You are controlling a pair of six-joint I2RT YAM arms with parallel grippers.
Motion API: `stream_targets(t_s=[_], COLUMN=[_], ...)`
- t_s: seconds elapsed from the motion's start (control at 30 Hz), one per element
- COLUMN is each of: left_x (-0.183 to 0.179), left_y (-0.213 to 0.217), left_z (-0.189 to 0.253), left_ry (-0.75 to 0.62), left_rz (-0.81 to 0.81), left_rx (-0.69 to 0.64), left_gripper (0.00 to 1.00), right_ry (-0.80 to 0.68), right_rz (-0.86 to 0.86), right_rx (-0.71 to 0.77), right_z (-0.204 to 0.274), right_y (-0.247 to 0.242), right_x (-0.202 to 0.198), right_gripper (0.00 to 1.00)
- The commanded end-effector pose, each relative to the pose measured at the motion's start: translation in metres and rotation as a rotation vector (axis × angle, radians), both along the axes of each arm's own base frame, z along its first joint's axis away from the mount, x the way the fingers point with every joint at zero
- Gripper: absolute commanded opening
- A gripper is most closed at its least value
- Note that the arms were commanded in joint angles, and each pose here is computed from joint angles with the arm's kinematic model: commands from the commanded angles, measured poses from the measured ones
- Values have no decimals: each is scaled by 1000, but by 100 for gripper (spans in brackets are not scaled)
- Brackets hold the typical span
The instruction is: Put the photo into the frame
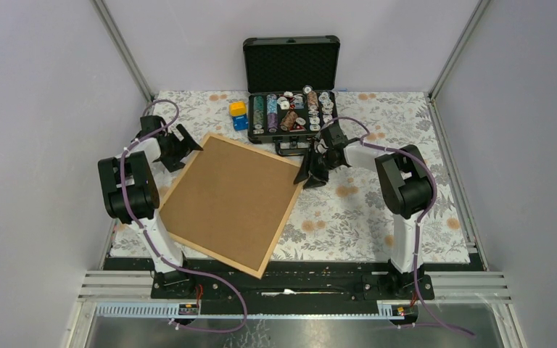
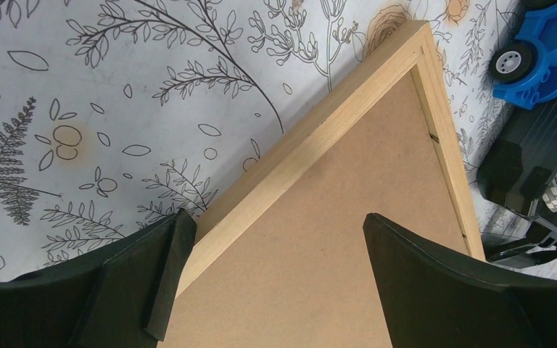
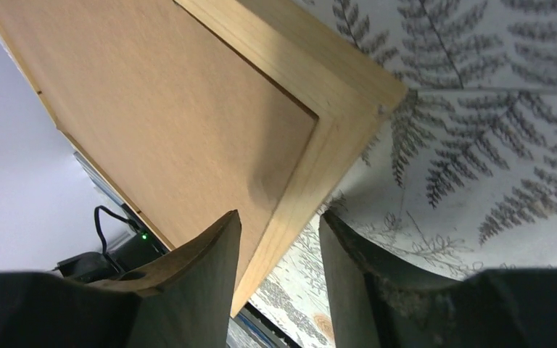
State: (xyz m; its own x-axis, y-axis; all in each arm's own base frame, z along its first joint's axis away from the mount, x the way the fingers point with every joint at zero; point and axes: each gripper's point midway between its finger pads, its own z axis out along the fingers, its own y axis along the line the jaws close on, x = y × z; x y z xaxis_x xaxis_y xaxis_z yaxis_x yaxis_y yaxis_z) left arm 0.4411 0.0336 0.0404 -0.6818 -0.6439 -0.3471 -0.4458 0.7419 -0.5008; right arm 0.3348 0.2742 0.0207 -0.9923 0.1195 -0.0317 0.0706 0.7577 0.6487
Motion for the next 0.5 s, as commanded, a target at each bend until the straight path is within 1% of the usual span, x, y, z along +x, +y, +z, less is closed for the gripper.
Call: stream_targets(t_s=[0.0,0.07,0.13,0.33,0.47], left_x=[-40,-40,-40,-45,-48], left_y=[-16,-15,-15,-18,-30], left_z=[-25,-24,-24,-29,-39], left_ry=[167,163,163,174,190], left_rz=[16,16,15,16,23], left_rx=[-99,-98,-100,-109,-184], left_gripper=[99,99,99,99,99], right_ry=[14,18,18,14,28], right_rz=[31,42,40,-20,-119], right_rx=[-85,-76,-90,-194,-273], right_z=[-20,-23,-27,-41,-54], right_y=[-20,-19,-21,-35,-42], right_x=[-22,-25,-24,-18,-15], right_gripper=[50,47,41,41,41])
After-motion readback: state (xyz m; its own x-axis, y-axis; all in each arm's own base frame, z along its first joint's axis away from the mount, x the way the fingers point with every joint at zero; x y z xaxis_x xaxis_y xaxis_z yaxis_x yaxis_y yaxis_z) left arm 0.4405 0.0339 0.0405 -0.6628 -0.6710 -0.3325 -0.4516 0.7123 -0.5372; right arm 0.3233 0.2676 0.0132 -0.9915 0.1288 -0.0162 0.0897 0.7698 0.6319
